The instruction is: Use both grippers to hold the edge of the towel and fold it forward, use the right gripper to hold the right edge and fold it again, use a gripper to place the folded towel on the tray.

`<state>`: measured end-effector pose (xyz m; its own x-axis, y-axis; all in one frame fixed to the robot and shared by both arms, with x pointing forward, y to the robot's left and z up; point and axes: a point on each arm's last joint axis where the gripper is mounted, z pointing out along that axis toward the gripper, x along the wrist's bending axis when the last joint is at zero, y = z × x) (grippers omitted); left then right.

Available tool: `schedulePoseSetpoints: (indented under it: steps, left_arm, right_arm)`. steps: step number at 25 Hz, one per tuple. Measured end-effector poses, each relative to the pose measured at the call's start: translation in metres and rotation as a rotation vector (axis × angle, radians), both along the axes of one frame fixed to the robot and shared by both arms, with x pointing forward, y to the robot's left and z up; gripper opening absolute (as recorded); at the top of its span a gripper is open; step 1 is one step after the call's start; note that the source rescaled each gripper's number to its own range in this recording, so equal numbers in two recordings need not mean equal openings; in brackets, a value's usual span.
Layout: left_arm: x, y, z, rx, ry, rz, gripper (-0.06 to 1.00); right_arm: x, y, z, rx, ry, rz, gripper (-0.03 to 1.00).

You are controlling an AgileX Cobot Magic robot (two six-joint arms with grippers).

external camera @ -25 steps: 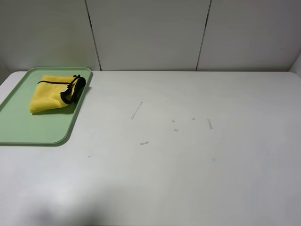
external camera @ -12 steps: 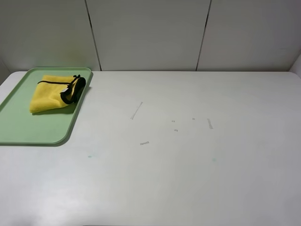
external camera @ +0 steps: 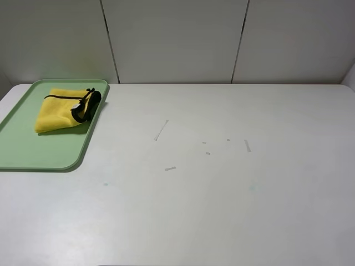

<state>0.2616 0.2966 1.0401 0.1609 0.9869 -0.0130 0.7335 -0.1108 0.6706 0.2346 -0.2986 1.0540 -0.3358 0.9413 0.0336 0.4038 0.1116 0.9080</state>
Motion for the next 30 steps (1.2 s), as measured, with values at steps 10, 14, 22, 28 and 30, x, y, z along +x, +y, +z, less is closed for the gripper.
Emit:
schedulePoseSetpoints:
  steps: [10,14,22,28,30]
  left_arm:
    - [-0.032,0.005,0.001,-0.034,-0.215,0.0,1.0]
    - [-0.034,0.005,0.0,-0.035,-0.225,0.0,1.0]
    - [-0.034,0.005,0.0,-0.036,-0.227,0.0,1.0]
    - [-0.034,0.005,0.0,-0.036,-0.227,0.0,1.0]
    - [-0.034,0.005,0.0,-0.036,-0.227,0.0,1.0]
  right_arm:
    - [0.0,0.0,0.0,0.0,0.0,0.0,1.0]
    - [0.0,0.0,0.0,0.0,0.0,0.0,1.0]
    - [0.0,0.0,0.0,0.0,0.0,0.0,1.0]
    - [0.0,0.0,0.0,0.0,0.0,0.0,1.0]
    - [0.0,0.0,0.0,0.0,0.0,0.0,1.0]
